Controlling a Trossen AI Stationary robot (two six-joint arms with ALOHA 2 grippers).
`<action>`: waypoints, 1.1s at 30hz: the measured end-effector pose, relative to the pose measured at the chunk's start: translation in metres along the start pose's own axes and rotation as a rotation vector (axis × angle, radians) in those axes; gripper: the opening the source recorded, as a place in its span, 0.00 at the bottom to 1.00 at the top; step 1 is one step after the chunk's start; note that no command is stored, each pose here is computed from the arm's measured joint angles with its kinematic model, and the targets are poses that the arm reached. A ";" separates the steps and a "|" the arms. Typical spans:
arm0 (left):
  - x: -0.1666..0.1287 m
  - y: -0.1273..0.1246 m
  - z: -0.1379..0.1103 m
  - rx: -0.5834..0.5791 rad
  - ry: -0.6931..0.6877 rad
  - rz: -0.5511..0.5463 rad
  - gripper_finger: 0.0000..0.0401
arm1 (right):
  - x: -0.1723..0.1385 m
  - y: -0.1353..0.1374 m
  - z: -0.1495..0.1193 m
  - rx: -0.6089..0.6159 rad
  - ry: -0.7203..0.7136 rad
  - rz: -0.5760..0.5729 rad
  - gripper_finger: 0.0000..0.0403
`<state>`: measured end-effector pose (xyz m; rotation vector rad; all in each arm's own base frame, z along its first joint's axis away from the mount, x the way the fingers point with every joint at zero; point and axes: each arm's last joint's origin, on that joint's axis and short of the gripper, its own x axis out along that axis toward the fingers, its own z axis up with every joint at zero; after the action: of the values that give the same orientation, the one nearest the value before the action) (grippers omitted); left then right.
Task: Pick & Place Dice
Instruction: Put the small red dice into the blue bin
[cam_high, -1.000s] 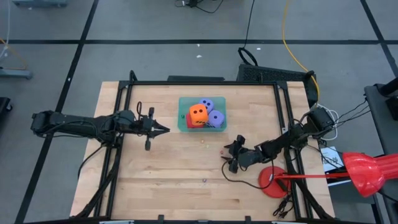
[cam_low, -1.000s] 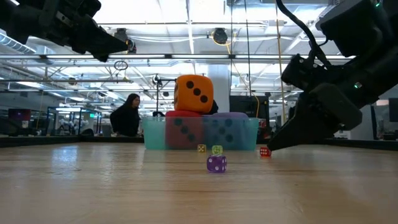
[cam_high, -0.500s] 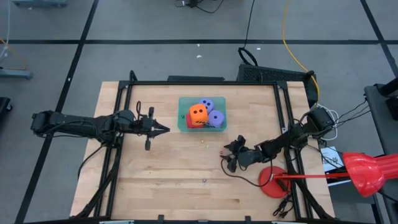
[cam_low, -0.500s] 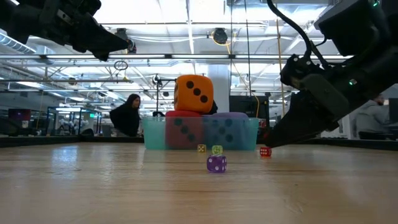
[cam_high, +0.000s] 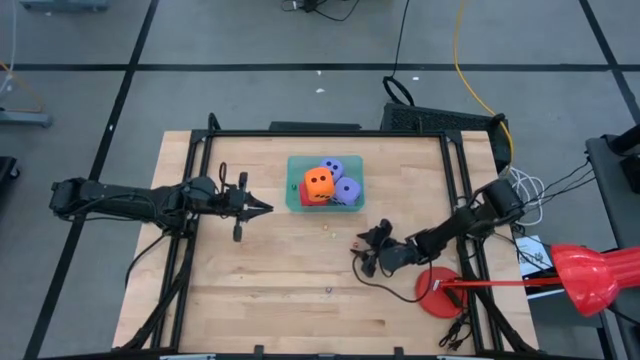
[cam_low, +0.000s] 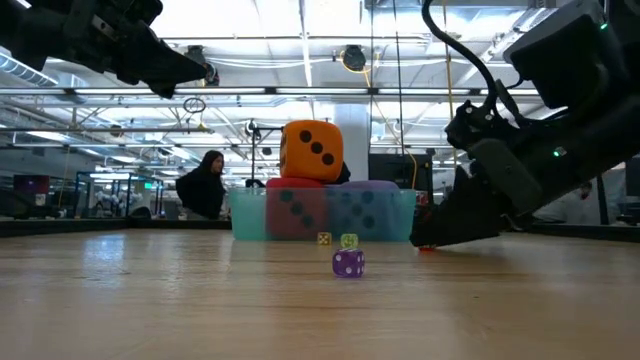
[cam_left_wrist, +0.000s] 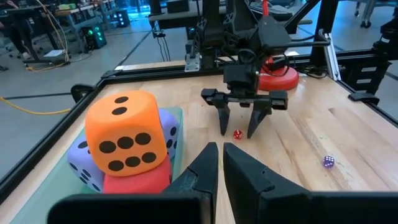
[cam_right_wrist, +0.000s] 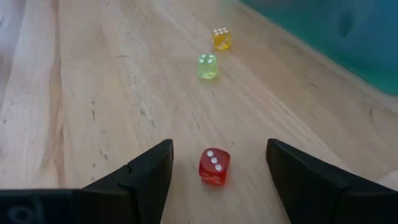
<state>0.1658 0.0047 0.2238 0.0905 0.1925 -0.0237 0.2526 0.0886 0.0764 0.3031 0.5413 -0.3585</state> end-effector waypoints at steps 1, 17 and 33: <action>0.000 0.000 0.000 0.000 0.000 0.000 0.09 | 0.002 0.001 -0.001 0.004 -0.012 0.000 0.62; 0.000 0.000 0.000 0.000 0.001 0.001 0.09 | -0.001 0.010 -0.010 0.027 0.023 -0.055 0.43; 0.000 0.000 0.000 -0.005 0.001 0.001 0.09 | -0.004 0.008 -0.019 -0.139 0.088 -0.080 0.38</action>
<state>0.1657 0.0048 0.2237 0.0854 0.1936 -0.0225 0.2439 0.1036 0.0646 0.1638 0.6630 -0.3840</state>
